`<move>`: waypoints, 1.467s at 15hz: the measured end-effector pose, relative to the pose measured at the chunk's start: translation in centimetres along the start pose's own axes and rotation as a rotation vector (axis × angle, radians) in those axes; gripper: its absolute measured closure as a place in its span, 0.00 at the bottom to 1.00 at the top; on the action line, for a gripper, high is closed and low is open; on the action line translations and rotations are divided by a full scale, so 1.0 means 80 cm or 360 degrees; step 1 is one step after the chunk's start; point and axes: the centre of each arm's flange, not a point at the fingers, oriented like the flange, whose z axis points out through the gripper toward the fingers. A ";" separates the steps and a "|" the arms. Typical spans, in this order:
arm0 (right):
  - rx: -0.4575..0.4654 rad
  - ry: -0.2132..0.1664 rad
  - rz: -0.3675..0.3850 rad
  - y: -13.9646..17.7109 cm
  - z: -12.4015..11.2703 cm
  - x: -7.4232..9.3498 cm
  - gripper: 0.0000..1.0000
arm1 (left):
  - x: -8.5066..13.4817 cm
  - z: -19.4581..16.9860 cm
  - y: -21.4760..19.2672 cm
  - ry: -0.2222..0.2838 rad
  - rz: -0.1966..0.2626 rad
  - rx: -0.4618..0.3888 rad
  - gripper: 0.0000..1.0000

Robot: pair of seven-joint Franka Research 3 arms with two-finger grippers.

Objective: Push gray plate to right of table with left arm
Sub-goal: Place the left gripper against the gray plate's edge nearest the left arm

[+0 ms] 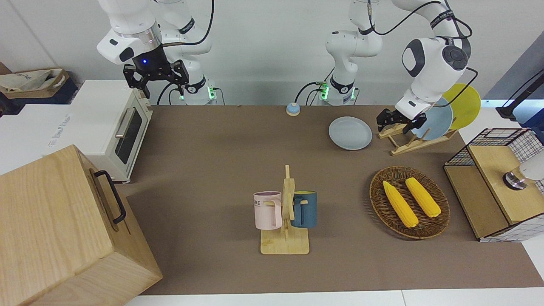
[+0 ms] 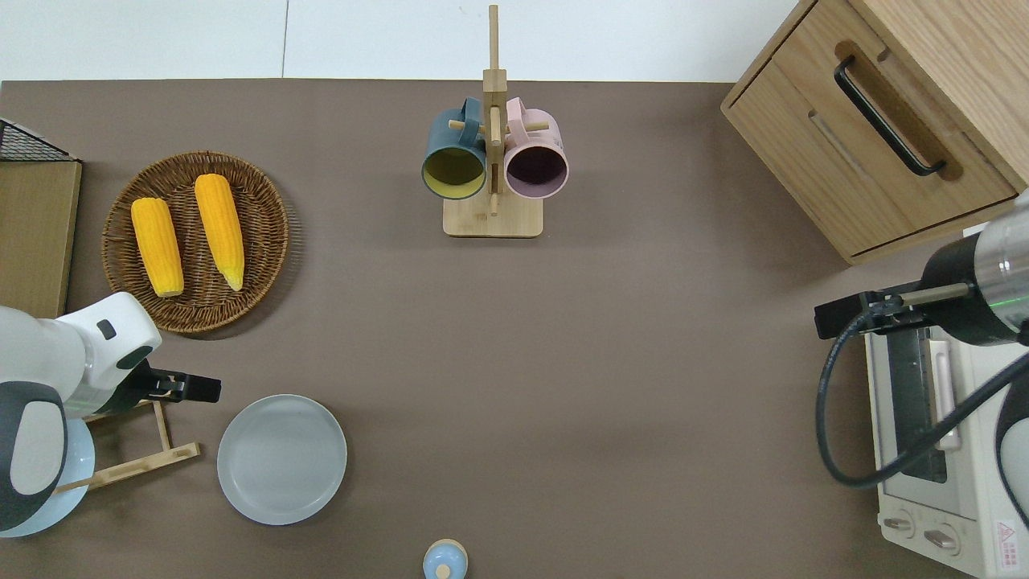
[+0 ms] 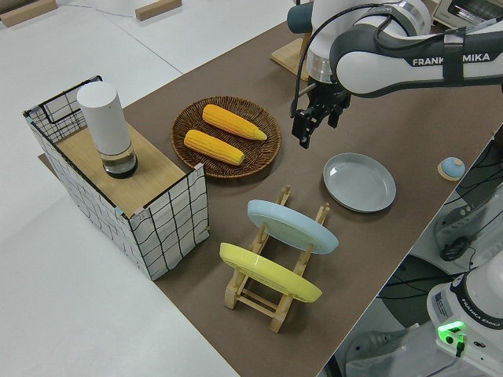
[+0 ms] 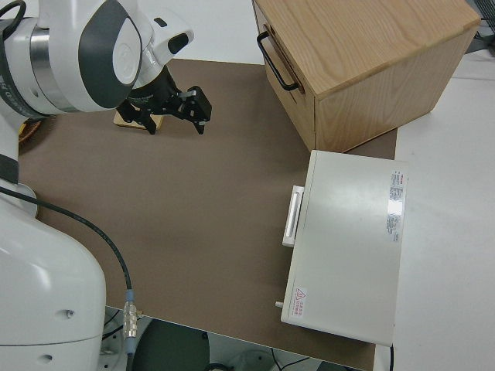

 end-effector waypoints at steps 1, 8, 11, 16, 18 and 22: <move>0.0000 0.0000 0.0000 0.000 0.000 0.000 0.01 | -0.003 0.007 0.001 -0.0001 0.0000 -0.0001 0.00; 0.0000 0.0000 0.0000 0.000 0.000 0.000 0.01 | -0.027 0.053 0.014 0.0043 -0.0004 -0.0007 0.00; 0.0000 0.0000 0.0000 0.000 0.000 0.000 0.01 | -0.032 0.068 0.019 0.0076 0.0000 -0.0002 0.00; 0.0000 0.0000 0.0000 0.000 0.000 0.000 0.01 | -0.042 0.098 0.021 0.0122 -0.0001 0.0008 0.00; 0.0000 0.0000 0.0000 0.000 0.000 0.000 0.01 | -0.045 0.106 0.021 0.0127 0.0005 0.0016 0.00; 0.0000 0.0000 0.0000 0.000 0.000 0.000 0.01 | -0.050 0.119 0.023 0.0153 0.0019 0.0033 0.00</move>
